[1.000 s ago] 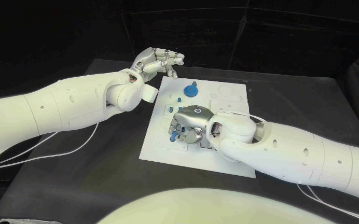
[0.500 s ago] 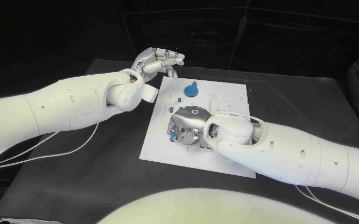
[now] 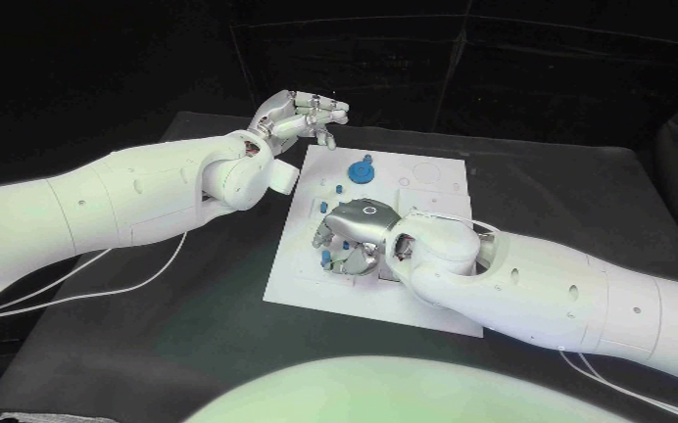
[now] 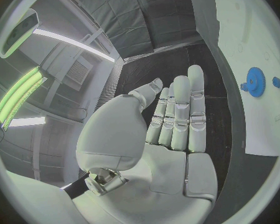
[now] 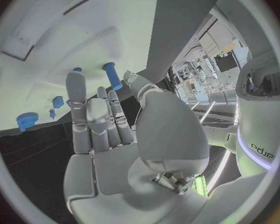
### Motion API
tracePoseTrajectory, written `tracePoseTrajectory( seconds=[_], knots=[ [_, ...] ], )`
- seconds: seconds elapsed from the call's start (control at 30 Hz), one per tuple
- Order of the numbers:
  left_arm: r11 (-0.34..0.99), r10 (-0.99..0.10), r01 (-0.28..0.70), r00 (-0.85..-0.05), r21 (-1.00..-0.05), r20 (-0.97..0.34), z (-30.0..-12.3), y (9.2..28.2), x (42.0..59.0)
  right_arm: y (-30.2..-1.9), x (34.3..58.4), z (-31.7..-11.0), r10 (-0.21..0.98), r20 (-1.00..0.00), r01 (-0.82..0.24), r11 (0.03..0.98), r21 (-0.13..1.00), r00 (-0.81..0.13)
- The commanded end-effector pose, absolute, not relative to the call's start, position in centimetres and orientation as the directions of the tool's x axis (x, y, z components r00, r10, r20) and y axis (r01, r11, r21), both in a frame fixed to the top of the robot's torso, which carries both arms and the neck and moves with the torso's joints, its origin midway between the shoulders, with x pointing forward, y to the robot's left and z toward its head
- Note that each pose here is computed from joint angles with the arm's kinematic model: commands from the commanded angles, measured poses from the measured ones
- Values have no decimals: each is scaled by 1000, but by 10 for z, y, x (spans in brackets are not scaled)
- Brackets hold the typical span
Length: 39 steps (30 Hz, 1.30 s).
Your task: Assemble the parts on the task board
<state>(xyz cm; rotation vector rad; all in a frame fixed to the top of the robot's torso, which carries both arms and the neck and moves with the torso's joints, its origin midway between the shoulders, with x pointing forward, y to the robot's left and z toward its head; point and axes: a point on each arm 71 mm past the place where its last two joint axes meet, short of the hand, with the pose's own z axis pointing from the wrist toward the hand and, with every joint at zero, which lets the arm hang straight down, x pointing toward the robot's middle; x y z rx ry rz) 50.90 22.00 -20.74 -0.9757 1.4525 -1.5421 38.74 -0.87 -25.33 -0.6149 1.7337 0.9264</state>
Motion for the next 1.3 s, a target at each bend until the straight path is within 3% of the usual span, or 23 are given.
tracePoseTrajectory(
  seconds=[0.03,0.2,0.37,0.53,0.63,0.93,1.3],
  knots=[
    [-43,-915,38,-403,-998,24,-206,219,509,-12,388,-245,125,-948,-776,549,311,-292],
    [-41,-916,38,-399,-998,23,-207,221,510,-25,387,-238,218,-938,-777,525,347,-271],
    [-39,-917,36,-398,-999,21,-207,222,510,-58,385,-230,307,-904,-727,540,424,-298],
    [-31,-917,29,-398,-999,17,-211,224,507,-115,397,-228,418,-799,-508,620,598,-431],
    [-29,-917,27,-397,-999,16,-212,226,507,-151,400,-230,459,-759,-370,678,636,-462],
    [-24,-919,26,-393,-999,12,-214,227,506,-219,395,-233,450,-780,-93,839,536,-435],
    [-23,-920,25,-391,-999,12,-216,229,505,-215,389,-245,328,-821,-74,911,406,-468]
  ],
)
